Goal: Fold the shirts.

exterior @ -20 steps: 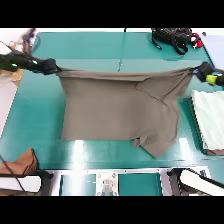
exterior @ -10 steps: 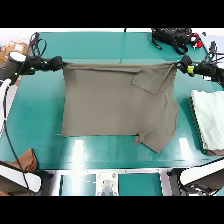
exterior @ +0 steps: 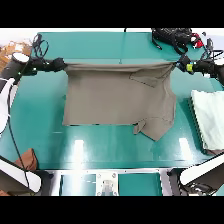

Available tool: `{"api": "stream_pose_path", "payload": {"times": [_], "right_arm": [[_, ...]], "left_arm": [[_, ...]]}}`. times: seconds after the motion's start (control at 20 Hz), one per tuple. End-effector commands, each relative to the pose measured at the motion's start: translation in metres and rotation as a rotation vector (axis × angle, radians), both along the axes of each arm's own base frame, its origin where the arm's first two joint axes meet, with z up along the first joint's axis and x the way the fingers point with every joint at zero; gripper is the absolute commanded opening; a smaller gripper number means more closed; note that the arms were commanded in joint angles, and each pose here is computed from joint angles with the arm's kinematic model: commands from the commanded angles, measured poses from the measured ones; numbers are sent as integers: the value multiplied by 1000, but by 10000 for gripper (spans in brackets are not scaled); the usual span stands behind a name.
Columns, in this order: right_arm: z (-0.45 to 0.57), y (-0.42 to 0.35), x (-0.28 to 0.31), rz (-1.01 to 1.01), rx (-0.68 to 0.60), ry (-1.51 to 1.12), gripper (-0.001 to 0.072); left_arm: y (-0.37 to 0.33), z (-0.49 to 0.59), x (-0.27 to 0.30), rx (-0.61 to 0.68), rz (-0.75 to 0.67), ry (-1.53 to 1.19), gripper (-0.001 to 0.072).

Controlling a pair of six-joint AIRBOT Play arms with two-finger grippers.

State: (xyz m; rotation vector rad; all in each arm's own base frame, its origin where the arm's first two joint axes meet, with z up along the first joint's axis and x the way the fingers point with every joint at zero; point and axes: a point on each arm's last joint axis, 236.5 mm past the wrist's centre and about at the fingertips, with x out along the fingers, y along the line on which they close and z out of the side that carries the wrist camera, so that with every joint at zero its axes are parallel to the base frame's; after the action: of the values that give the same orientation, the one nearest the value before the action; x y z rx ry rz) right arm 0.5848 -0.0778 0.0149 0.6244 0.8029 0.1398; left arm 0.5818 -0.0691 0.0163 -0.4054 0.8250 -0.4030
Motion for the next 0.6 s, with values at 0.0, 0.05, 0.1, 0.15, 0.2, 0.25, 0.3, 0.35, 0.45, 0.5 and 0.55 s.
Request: {"api": "stream_pose_path", "payload": {"times": [0.0,0.05,0.1,0.15,0.2,0.25,0.3,0.35,0.45,0.5,0.55], "right_arm": [[-48,-10,-50,86,-103,241,16],[-60,-11,-60,98,-111,280,16],[-70,-8,-67,99,-101,305,16],[-80,-6,-73,100,-91,328,16],[-88,-4,-78,99,-84,346,16],[-95,-1,-82,99,-78,360,16],[-100,1,-85,103,-74,371,16],[-101,3,-87,106,-70,377,16],[-99,6,-86,107,-53,374,17],[-96,9,-85,109,-38,370,19],[-92,10,-86,114,-28,374,147]], "left_arm": [[1,-39,-32,62,-75,168,20],[2,-49,-40,69,-80,217,20],[0,-56,-46,63,-94,252,20],[-2,-64,-51,51,-99,285,20],[-6,-73,-55,42,-104,315,20],[-11,-80,-58,36,-113,336,20],[-16,-87,-62,26,-120,366,20],[-21,-92,-67,21,-136,387,20],[-24,-92,-75,10,-153,419,20],[-25,-90,-78,1,-151,436,21],[-24,-89,-82,-10,-149,458,76]]}}
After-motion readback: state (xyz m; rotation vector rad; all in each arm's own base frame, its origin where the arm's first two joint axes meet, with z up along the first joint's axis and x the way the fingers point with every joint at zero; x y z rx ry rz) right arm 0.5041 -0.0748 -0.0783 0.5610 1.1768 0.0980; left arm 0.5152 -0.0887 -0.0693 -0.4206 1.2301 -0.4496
